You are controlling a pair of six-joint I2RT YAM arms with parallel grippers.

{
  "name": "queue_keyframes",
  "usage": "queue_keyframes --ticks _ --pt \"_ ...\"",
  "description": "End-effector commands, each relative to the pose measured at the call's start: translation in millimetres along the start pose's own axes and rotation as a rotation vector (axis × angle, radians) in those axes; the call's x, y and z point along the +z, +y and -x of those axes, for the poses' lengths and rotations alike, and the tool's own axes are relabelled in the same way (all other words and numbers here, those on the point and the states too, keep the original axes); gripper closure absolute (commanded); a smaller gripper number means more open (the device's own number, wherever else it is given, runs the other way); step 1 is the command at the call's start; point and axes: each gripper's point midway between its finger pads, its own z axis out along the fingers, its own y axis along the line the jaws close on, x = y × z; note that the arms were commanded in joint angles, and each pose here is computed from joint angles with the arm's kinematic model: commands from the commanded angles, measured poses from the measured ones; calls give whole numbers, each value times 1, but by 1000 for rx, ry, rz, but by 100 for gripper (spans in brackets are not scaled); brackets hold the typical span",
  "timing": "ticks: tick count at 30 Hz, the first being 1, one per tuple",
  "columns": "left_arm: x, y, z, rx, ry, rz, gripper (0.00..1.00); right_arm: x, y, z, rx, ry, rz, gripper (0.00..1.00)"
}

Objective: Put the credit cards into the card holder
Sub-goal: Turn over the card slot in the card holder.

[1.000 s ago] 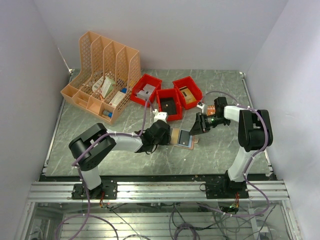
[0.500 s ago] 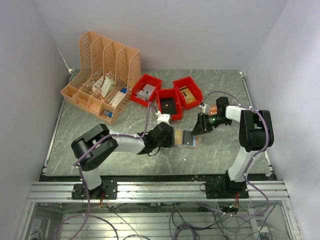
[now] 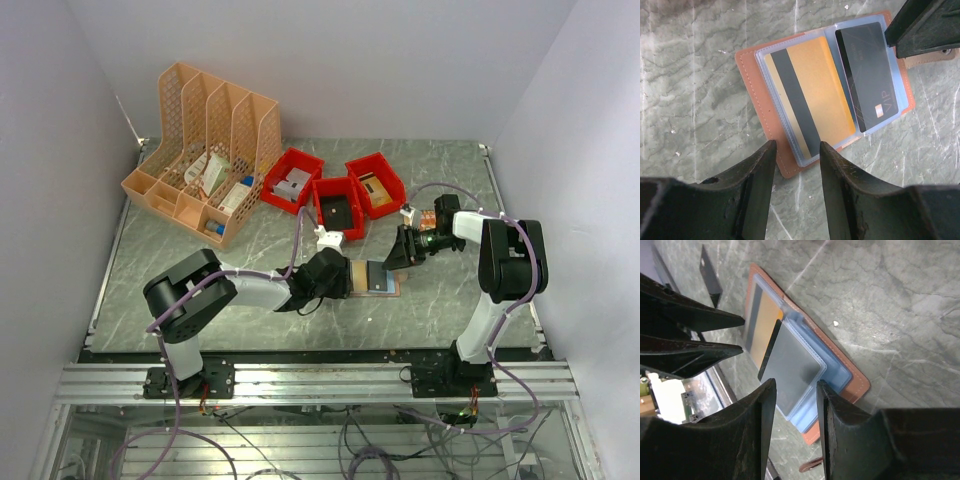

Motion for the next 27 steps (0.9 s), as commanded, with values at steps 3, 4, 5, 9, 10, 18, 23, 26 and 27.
queue_keyframes --ticks 3,4,5,9,10,18,23,26,27 --pt "-2 -8 -10 -3 26 -40 49 -5 18 8 2 -49 129 63" --pt "-2 -9 -9 -6 22 -44 49 -5 20 9 6 -54 143 63" --pt "-2 -10 -7 -8 18 -48 49 -5 21 9 9 -57 157 63" --pt "-5 -10 -3 -4 9 -41 48 -6 25 9 30 -64 205 64" --pt "-6 -10 -2 -2 7 -39 48 -6 26 10 35 -67 218 64" --pt "-21 -4 13 9 -34 4 44 -7 34 12 55 -88 287 64" --pt "-29 -12 26 11 -60 -15 53 -8 36 13 57 -93 307 66" --pt "-26 -25 33 3 -71 -59 56 -9 40 13 58 -98 326 66" --pt "-24 -30 34 -1 -78 -79 56 -9 41 13 60 -100 334 66"
